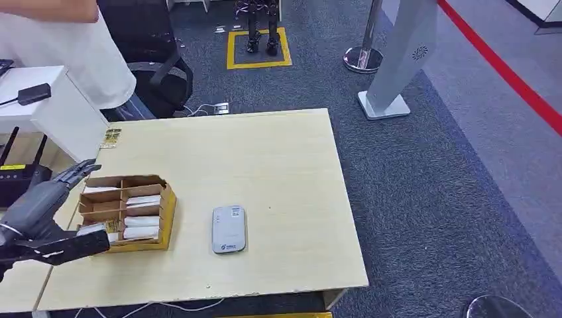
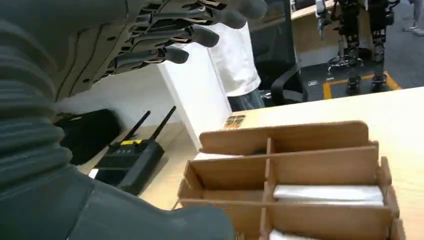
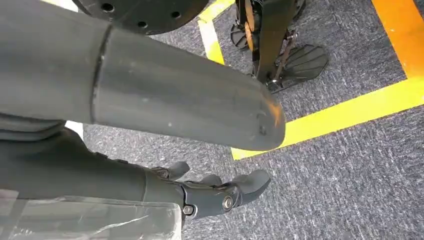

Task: Pass the card to the sensor for recognition and then transmit it.

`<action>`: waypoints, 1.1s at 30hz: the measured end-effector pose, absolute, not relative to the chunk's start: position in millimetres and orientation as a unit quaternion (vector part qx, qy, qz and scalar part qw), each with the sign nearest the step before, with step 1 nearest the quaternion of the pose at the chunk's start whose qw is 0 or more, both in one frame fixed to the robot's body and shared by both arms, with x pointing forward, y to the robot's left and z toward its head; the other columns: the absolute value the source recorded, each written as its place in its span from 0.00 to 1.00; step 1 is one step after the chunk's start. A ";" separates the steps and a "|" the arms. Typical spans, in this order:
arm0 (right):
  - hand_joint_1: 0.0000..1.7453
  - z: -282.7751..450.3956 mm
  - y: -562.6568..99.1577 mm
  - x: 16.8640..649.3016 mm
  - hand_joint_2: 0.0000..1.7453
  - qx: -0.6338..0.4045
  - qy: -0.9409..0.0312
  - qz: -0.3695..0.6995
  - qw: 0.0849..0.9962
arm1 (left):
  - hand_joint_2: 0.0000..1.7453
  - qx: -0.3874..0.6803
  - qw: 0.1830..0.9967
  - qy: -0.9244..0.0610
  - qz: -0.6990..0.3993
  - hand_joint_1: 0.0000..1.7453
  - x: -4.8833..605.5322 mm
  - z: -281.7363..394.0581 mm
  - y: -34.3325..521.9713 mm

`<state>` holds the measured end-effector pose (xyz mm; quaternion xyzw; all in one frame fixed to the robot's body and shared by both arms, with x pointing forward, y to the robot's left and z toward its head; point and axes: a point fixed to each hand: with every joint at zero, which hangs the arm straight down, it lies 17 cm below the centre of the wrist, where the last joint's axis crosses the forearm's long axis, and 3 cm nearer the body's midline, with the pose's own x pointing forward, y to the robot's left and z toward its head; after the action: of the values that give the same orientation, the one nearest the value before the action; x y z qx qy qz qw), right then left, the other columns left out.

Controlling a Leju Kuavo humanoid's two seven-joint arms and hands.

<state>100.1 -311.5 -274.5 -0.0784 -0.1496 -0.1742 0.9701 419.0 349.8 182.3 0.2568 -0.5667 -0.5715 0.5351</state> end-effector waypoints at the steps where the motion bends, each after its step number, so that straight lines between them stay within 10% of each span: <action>1: 0.00 -274.4 -311.9 100.3 0.00 -0.079 -0.150 -0.174 0.970 | 1.00 0.258 0.536 -0.566 -0.571 0.00 414.1 180.2 350.9; 33: 0.00 -274.8 -313.4 99.0 0.00 -0.083 -0.146 -0.174 0.970 | 1.00 0.320 0.560 -0.507 -0.571 0.00 376.4 125.9 386.4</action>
<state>99.0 -313.4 -274.8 -0.0826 -0.1455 -0.1739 0.9704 376.4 386.4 125.9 0.3197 -0.5071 -0.5714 0.5604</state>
